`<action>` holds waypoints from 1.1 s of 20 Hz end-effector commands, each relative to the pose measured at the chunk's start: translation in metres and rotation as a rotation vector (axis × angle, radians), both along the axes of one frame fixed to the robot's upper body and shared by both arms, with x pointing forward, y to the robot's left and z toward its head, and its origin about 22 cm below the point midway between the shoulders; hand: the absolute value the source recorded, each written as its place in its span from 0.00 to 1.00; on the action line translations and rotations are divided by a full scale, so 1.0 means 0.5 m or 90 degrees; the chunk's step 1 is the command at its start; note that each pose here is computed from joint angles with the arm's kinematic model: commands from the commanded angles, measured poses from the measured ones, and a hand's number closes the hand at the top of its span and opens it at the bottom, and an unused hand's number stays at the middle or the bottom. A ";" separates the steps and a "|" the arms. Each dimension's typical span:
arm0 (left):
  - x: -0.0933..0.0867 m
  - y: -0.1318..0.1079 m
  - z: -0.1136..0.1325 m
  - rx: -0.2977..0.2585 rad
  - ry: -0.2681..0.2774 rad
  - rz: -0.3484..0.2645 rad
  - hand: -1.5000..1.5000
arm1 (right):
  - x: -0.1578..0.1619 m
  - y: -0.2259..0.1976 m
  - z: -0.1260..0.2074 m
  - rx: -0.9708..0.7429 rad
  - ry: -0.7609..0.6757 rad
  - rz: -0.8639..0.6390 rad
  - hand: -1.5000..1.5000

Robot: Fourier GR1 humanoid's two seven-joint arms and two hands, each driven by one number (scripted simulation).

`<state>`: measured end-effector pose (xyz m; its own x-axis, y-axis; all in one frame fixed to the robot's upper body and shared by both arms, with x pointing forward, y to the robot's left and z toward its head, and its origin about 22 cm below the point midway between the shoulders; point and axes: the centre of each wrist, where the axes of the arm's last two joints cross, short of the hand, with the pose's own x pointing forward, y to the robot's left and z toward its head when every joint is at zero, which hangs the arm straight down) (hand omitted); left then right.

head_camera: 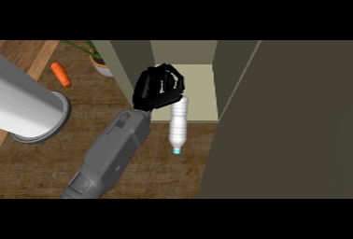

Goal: Pick up the bottled water, place it into the cabinet and close the cabinet

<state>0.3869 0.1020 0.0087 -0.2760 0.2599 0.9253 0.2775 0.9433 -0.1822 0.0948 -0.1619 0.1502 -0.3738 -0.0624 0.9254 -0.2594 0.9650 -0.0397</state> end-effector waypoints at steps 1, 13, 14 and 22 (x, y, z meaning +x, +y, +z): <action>-0.062 0.023 -0.028 -0.064 0.012 0.016 1.00 | -0.019 -0.003 0.015 0.004 -0.020 -0.010 0.00; -0.287 0.125 -0.037 -0.110 0.028 0.001 1.00 | -0.037 -0.009 0.051 -0.053 0.013 0.132 1.00; -0.308 0.114 -0.028 -0.097 0.040 -0.003 1.00 | -0.012 0.005 0.034 -0.066 0.014 0.148 1.00; -0.436 0.212 0.016 -0.108 0.013 0.044 1.00 | -0.041 0.024 0.073 -0.065 0.013 0.253 1.00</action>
